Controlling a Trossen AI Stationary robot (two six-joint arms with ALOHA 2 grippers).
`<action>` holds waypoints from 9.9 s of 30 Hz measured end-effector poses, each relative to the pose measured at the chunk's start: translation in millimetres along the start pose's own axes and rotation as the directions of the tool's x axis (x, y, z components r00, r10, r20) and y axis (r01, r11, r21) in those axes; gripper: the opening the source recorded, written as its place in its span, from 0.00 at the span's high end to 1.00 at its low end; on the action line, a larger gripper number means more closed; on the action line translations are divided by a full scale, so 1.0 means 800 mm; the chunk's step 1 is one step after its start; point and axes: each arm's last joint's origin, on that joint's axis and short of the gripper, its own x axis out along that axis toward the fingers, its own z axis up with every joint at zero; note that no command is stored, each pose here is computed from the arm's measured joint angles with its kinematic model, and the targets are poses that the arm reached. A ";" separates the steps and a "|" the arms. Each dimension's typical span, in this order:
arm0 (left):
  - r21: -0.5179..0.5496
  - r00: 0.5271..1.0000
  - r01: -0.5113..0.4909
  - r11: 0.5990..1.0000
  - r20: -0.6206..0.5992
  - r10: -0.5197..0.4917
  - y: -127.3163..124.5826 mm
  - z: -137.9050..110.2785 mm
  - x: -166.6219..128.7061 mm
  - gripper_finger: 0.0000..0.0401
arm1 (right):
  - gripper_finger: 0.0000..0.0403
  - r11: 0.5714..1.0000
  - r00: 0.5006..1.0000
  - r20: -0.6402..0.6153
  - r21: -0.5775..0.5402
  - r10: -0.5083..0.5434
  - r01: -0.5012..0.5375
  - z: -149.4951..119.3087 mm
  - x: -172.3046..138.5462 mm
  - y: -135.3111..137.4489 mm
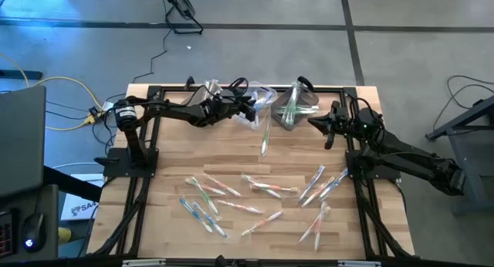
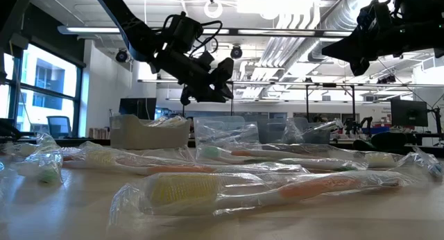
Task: Pick & Place Toothbrushes
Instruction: Put the green toothbrush into the black bin
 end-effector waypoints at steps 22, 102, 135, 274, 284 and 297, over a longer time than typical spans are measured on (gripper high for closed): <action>-0.001 0.997 0.074 0.997 -0.031 -0.074 -0.003 -0.001 0.000 0.67 | 1.00 1.000 1.000 0.001 0.000 -0.002 0.002 0.000 0.000 0.000; 0.396 0.933 0.018 0.918 0.322 -0.157 0.109 -0.051 -0.299 0.67 | 1.00 0.886 0.886 0.087 0.144 -0.455 0.440 0.004 0.060 0.016; 0.405 0.955 -0.062 0.912 0.291 -0.064 0.114 -0.057 -0.297 0.67 | 1.00 0.638 0.599 -0.733 0.299 -0.323 0.710 -0.035 0.238 0.090; 0.364 0.974 -0.041 0.930 0.221 -0.043 0.117 -0.065 -0.294 0.67 | 0.96 0.741 0.333 -0.856 -0.084 -0.396 0.666 0.036 0.228 0.137; 0.364 0.974 -0.044 0.930 0.222 -0.041 0.117 -0.065 -0.294 0.67 | 0.96 0.620 0.334 -0.718 -0.173 -0.611 0.765 0.083 0.197 0.100; 0.354 0.972 -0.086 0.931 0.234 0.001 0.118 -0.065 -0.294 0.67 | 0.96 0.502 0.230 -0.657 -0.260 -0.718 0.825 0.103 0.196 0.021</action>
